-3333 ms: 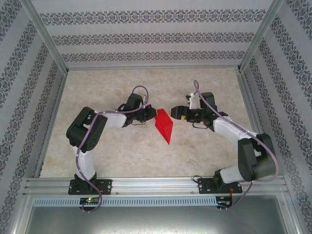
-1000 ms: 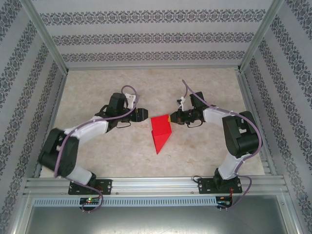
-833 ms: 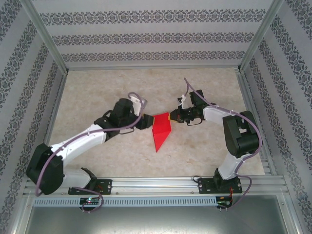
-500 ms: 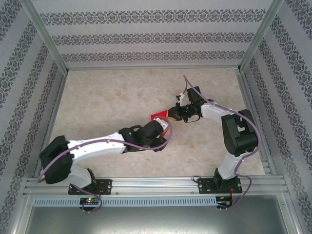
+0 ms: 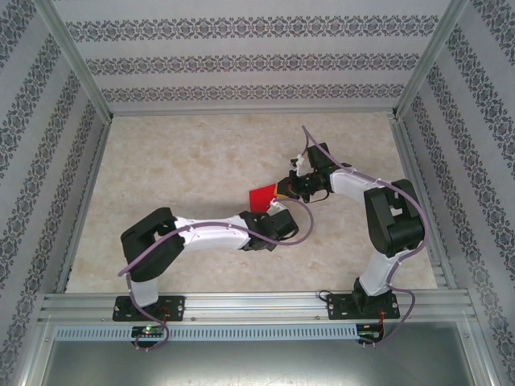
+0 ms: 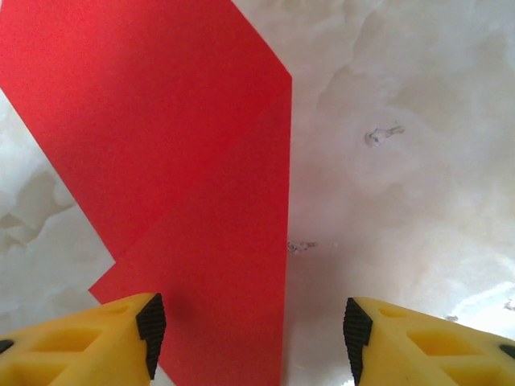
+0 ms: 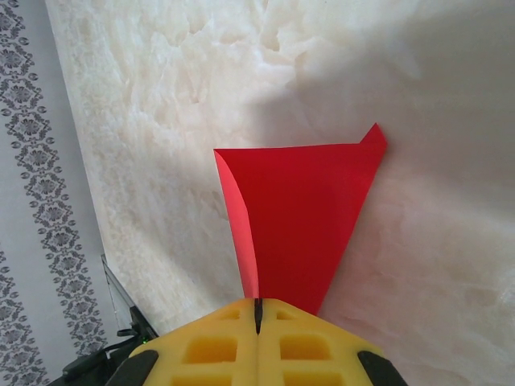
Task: Fold a paper plane with a square sheet of paper (fold left side to right side)
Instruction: Fold the wing for the fifth time at the center of the table.
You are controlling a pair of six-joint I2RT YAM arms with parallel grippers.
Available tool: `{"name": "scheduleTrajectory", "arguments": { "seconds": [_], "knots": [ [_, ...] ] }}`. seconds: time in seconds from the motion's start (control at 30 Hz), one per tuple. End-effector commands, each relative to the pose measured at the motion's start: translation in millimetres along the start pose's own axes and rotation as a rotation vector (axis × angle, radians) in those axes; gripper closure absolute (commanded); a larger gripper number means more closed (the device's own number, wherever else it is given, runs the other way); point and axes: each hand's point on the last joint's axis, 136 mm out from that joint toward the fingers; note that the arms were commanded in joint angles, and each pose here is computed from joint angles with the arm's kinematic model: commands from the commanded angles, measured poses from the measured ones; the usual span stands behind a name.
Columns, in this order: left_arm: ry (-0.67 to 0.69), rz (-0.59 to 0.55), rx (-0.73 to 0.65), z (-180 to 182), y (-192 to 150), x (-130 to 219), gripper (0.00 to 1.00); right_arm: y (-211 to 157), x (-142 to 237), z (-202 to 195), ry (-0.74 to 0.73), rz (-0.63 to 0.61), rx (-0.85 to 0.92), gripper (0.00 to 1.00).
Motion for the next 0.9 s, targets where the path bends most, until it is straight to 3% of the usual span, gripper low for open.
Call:
{"name": "scheduleTrajectory", "arguments": {
  "seconds": [0.0, 0.5, 0.8, 0.87],
  "knots": [
    [0.078, 0.011, -0.008, 4.4, -3.1, 1.3, 0.4, 0.0, -4.6, -2.2, -0.013, 0.012, -0.012, 1.0],
    [0.108, 0.031, -0.002, 3.6, -9.7, -9.5, 0.72, -0.7, -7.4, -8.4, -0.023, 0.019, -0.014, 1.0],
    [0.092, 0.032, 0.003, 0.7, -9.6, -9.8, 0.84, -0.6, -6.3, -8.8, -0.029, 0.019, -0.007, 1.0],
    [0.082, 0.027, 0.006, -0.6, -7.9, -8.2, 0.86, 0.5, -4.5, -6.3, -0.026, 0.014, 0.007, 0.96]
  ]
}}
Point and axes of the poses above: each hand's point on the last joint's axis, 136 mm out from that joint toward the fingers, its own x axis back along the fingers, its own z axis along the line the jaws close on, y = z × x, and after that the axes turned 5 degrees about x, right-handed
